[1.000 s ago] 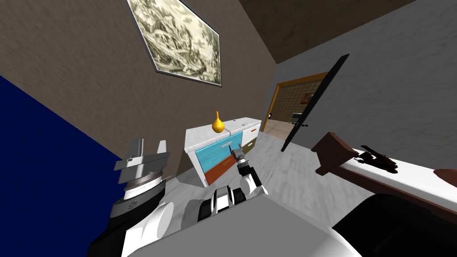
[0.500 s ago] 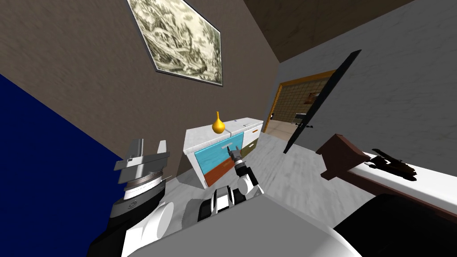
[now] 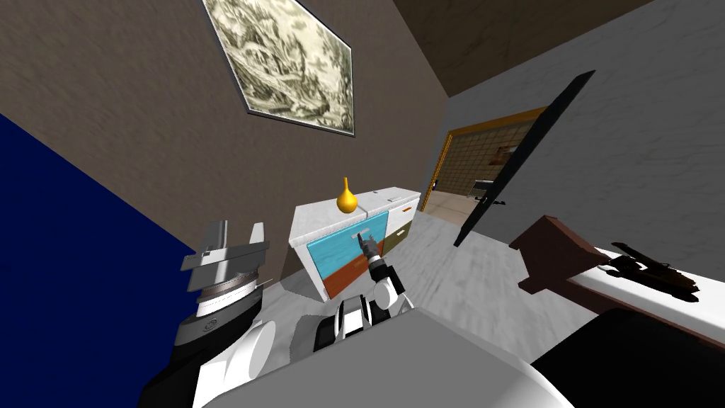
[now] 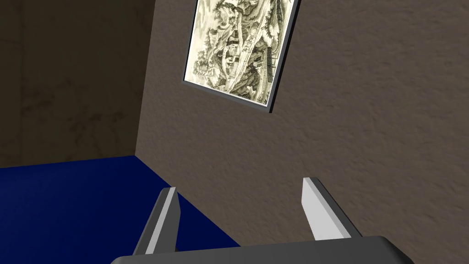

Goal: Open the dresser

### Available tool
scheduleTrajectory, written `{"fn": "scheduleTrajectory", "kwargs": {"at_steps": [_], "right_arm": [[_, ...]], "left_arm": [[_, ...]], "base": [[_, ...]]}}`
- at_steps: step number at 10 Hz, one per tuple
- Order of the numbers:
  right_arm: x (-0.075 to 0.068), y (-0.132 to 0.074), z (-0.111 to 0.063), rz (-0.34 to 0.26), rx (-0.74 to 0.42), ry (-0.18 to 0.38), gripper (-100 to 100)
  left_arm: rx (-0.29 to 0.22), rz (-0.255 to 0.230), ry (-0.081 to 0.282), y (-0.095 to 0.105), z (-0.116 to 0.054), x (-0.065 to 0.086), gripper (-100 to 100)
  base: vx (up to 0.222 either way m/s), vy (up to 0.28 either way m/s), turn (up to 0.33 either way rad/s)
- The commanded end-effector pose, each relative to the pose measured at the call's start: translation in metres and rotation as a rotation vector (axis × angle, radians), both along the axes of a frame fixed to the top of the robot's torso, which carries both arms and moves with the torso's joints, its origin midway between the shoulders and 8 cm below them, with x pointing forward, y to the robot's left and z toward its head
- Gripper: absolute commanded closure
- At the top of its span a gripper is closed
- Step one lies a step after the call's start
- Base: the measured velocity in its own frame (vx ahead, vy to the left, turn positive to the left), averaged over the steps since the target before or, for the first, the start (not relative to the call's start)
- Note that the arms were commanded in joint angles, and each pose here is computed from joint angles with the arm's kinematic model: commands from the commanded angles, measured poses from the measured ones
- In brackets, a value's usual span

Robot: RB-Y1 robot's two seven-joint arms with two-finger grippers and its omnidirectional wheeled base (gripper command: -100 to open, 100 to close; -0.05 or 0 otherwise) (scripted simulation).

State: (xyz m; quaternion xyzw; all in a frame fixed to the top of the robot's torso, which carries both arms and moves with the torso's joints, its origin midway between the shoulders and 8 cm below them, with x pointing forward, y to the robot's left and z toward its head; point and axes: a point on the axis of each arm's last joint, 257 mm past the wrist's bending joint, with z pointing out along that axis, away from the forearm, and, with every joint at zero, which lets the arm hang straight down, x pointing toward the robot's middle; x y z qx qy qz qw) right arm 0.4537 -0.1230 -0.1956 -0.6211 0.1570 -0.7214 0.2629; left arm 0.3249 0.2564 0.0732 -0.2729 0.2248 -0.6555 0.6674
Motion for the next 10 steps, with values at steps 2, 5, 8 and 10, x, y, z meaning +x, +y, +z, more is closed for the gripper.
{"fn": "scheduleTrajectory", "kwargs": {"at_steps": [2,5,8,10], "right_arm": [[0.002,0.015,-0.018,0.041,0.128,0.054,-100],[0.003,0.031,-0.039,0.083,0.269,0.123,-100],[0.003,0.044,-0.058,0.115,0.394,0.189,-100],[0.003,0.050,-0.067,0.127,0.449,0.221,-100]], "left_arm": [[0.000,0.000,0.000,0.000,0.000,0.000,0],[0.000,0.000,0.000,0.000,0.000,0.000,0],[0.000,0.000,0.000,0.000,0.000,0.000,0],[0.000,0.000,0.000,0.000,0.000,0.000,0]], "base": [[0.042,-0.020,0.045],[0.035,-0.023,0.043],[0.047,-0.030,0.049],[0.040,-0.030,0.047]]}}
